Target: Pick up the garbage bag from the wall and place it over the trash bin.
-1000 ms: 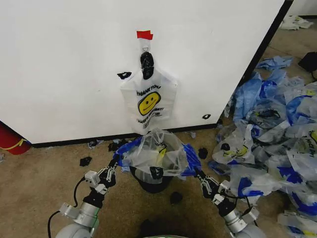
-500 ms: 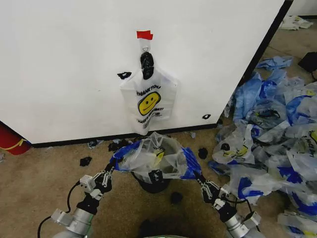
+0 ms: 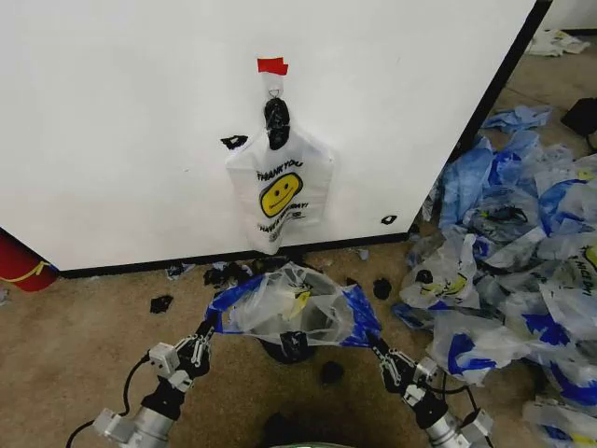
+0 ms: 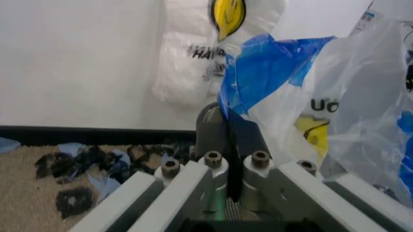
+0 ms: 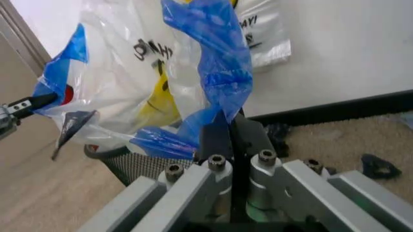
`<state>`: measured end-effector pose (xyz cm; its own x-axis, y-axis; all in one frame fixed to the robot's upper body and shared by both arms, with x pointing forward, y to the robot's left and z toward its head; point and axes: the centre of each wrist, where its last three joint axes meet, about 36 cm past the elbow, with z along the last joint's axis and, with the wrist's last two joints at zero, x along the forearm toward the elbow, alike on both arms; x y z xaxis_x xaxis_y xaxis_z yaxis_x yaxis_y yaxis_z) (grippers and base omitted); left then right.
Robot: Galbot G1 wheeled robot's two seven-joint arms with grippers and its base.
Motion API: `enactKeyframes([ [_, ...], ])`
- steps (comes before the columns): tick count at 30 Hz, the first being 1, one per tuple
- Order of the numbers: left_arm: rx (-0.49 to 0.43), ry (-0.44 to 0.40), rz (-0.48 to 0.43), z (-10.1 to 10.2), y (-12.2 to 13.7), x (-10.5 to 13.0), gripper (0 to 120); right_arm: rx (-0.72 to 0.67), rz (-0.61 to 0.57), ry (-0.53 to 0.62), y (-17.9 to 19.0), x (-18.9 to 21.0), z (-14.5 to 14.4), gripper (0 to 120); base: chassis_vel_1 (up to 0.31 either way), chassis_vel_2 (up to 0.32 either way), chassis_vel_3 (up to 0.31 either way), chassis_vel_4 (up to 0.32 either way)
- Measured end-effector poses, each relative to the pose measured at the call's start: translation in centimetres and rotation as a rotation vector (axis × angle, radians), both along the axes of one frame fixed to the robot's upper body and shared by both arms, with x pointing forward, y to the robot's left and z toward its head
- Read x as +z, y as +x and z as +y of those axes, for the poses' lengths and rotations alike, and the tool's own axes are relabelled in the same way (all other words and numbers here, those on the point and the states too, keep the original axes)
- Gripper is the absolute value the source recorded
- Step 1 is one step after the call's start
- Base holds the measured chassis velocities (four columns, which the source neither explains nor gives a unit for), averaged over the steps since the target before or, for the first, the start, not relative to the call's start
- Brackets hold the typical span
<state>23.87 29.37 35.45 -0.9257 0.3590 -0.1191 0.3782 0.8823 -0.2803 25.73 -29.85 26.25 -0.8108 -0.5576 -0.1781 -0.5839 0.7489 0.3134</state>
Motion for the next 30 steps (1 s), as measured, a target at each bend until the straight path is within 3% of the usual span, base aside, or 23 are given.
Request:
enactKeyframes([
  [16, -0.037, 0.039, 0.038, -0.2, -2.0, -1.5, 0, 0.013, 0.028, -0.028, -1.3, -1.9, 0.2, 0, 0.0, 0.0, 0.0, 0.0],
  [30, -0.036, 0.089, 0.062, 1.4, -1.6, -2.5, 0, -0.015, 0.024, -0.058, 0.1, -2.9, -0.7, 0, 0.0, 0.0, 0.0, 0.0],
])
